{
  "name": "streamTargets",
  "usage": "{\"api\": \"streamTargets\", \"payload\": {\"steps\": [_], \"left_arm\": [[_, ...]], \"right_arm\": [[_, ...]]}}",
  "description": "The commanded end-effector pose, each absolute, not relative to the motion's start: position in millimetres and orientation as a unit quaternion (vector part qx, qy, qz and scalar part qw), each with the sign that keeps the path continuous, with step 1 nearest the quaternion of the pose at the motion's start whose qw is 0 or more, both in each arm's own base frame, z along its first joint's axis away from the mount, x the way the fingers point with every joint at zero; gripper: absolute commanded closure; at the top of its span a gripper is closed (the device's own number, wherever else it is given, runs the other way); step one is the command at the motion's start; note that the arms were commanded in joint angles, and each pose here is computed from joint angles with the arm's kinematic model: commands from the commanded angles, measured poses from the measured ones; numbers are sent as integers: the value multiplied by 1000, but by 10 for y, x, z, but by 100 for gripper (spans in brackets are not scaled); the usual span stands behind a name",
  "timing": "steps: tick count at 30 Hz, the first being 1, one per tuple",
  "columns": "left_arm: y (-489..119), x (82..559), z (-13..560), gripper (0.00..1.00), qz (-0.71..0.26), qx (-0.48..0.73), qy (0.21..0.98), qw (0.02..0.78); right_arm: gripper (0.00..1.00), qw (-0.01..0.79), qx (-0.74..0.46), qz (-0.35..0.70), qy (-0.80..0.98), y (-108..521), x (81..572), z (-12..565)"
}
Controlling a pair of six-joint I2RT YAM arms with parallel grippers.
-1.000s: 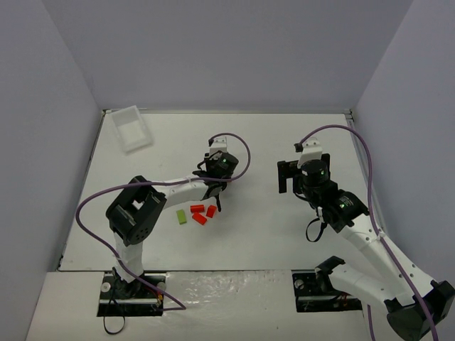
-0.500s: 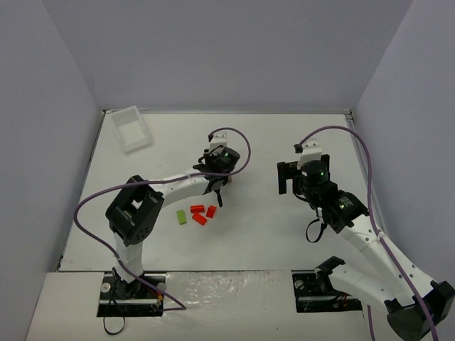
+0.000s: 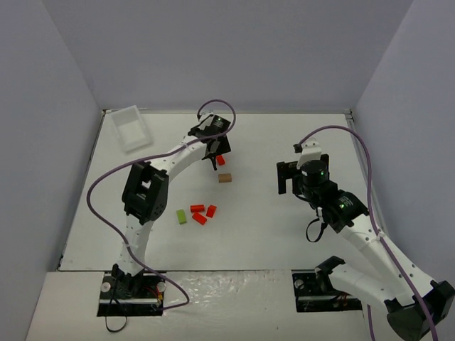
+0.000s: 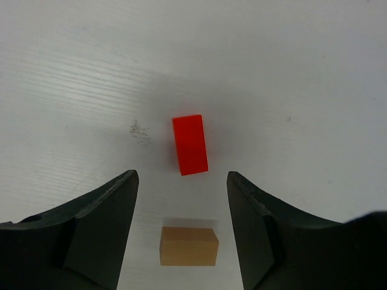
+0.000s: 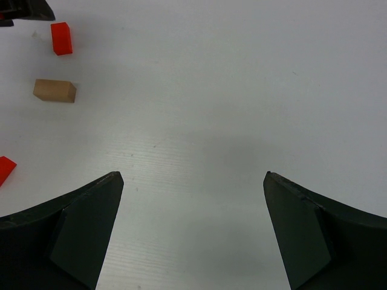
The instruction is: Build the wood block tower
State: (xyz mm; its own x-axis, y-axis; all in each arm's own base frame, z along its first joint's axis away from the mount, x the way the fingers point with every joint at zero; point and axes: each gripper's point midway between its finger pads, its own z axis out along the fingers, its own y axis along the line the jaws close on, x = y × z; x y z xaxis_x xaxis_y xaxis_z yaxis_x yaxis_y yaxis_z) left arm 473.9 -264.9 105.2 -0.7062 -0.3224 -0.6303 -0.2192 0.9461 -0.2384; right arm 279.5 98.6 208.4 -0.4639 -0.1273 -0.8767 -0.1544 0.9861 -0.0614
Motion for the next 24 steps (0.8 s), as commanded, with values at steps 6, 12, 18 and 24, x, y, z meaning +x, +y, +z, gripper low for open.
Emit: {"api": "streamTargets", "payload": {"steps": [6,12,18,24], "left_arm": [[-2810,4658,881,42,-72,-148,945,284],[-2717,4706,679,43,-50,-153,948,273],[-2739,4774,603,44,-47,-149,949,274],[-2726,4812,517,49,-37,-144,950,273]], "right_arm": [[0,531,-74,41,843,1070,2851,2228],[0,528,-77,48,844,1094,2841,2211],[0,527,-78,49,845,1101,2837,2195],[0,524,-79,51,846,1107,2831,2179]]}}
